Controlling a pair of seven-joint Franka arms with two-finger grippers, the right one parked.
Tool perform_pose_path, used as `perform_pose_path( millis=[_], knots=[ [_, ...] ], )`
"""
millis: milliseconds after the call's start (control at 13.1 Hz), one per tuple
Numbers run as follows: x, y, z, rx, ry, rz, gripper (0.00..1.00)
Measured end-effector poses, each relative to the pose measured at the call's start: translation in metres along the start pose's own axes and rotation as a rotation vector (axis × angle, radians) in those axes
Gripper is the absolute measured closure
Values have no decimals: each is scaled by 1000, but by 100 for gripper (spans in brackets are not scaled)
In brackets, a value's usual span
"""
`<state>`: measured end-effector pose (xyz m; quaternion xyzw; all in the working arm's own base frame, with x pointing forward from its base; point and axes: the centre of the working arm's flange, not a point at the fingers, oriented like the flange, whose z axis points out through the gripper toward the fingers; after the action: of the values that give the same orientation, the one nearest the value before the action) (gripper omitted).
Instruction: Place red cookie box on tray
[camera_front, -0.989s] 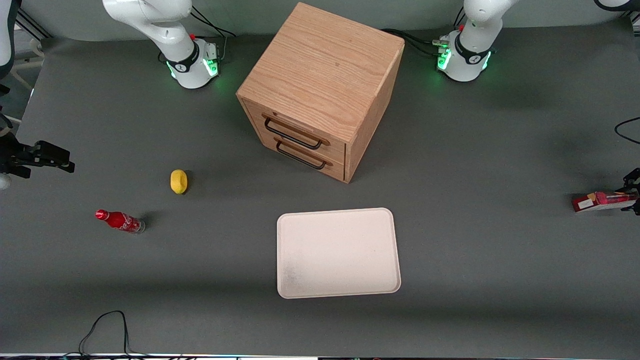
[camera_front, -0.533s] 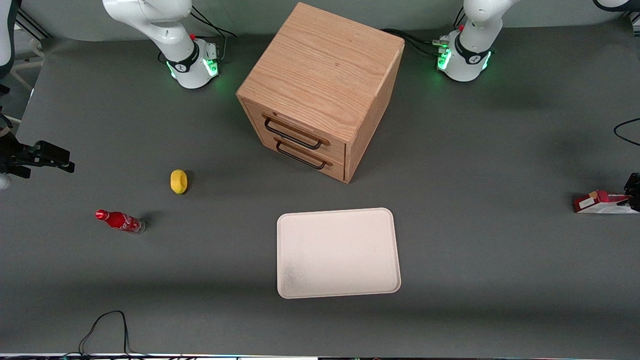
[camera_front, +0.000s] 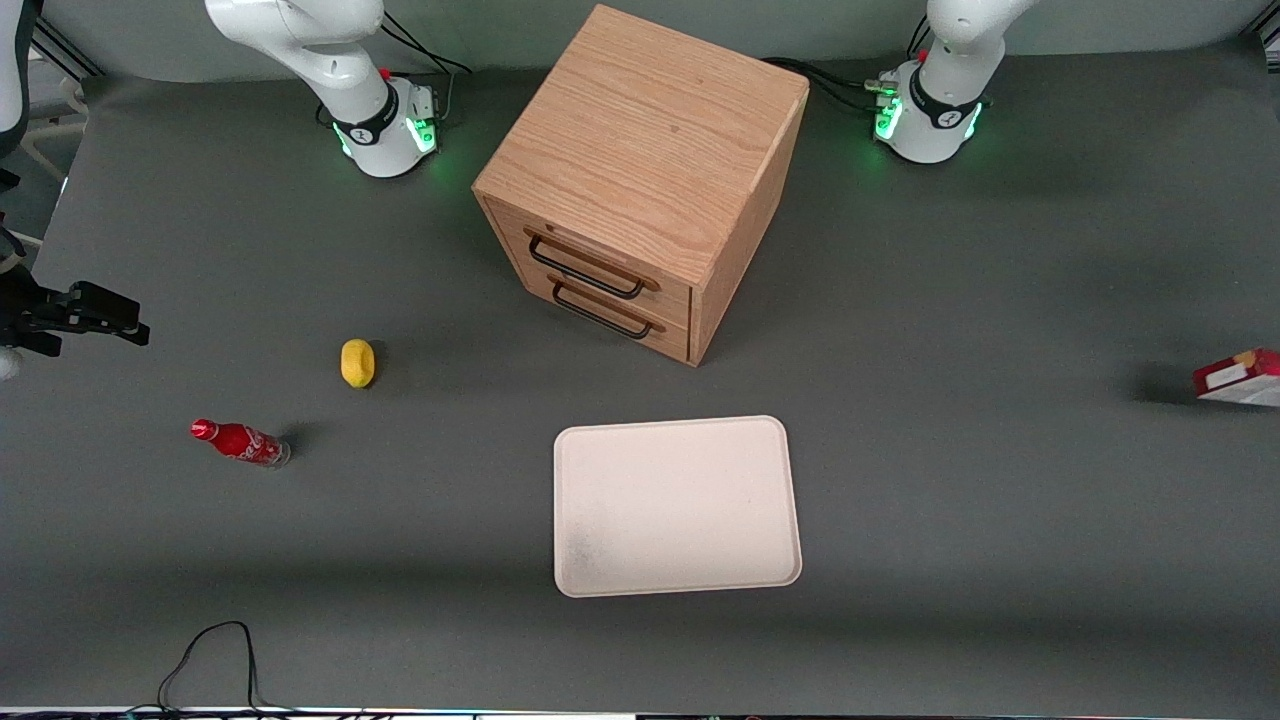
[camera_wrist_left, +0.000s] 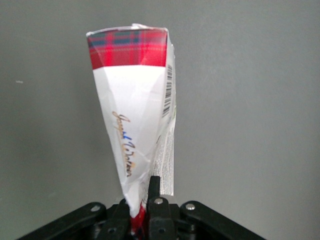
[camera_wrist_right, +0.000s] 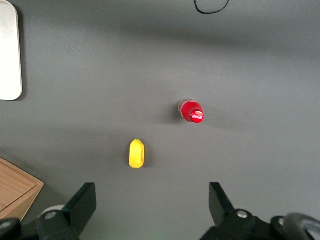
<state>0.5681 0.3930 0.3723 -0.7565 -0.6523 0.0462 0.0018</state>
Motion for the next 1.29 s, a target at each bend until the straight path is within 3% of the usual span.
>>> perform_pose_path(
  millis=[457,837,1141,1293],
  knots=[
    [-34,-27,-116,28,16,502,95],
    [-54,-44,-171,29,75,1016,95],
    [-61,-45,-176,40,65,1166,95],
    [-87,-23,-175,43,62,1219,95]
  ],
)
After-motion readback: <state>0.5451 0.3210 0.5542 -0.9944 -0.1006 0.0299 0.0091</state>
